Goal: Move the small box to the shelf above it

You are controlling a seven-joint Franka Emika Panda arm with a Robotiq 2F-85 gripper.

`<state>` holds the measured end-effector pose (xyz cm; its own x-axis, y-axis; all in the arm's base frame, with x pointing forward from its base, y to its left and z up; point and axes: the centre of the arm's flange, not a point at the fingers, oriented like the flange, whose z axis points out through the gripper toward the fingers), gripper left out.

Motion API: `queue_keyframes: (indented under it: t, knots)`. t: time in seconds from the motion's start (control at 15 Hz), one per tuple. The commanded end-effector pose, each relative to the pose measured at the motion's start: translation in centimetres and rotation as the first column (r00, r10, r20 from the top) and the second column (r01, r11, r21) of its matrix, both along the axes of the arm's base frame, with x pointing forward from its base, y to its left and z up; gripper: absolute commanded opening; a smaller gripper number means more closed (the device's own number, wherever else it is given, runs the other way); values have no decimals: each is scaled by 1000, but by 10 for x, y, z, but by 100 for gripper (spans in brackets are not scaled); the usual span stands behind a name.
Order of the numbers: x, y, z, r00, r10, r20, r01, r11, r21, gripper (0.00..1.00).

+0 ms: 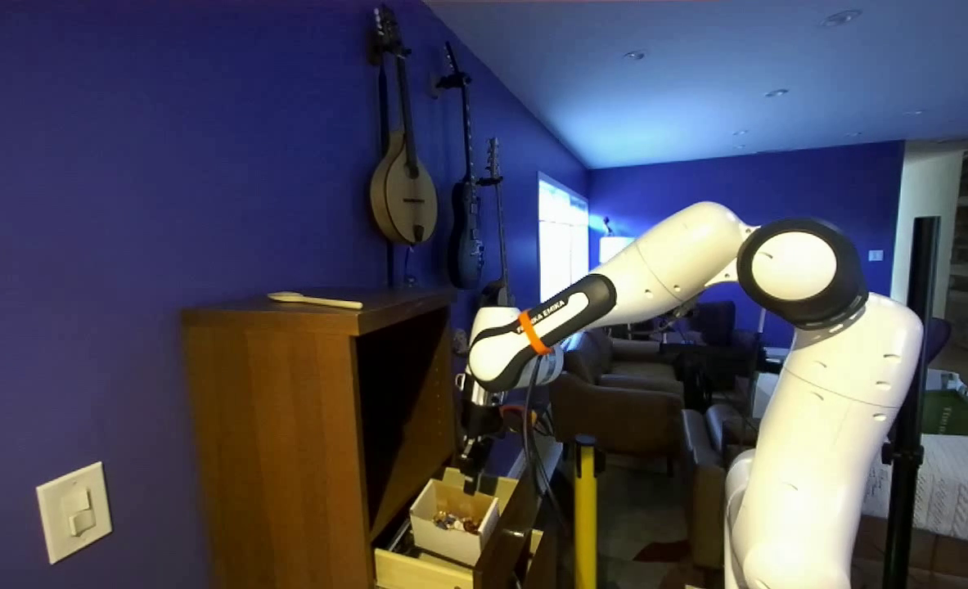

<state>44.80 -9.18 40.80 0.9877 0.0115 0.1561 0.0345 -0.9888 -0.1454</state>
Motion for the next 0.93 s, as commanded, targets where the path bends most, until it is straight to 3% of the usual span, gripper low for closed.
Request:
queue_keyframes:
  t: [0.0, 0.4, 0.87]
  knots:
    - [-1, -18, 37, 994, -71, 84, 62, 992, 111, 0]
    - [14, -38, 75, 957, -214, 196, 158, 951, 264, 0]
    - [18, -59, 113, 945, -192, 263, 96, 936, 338, 0]
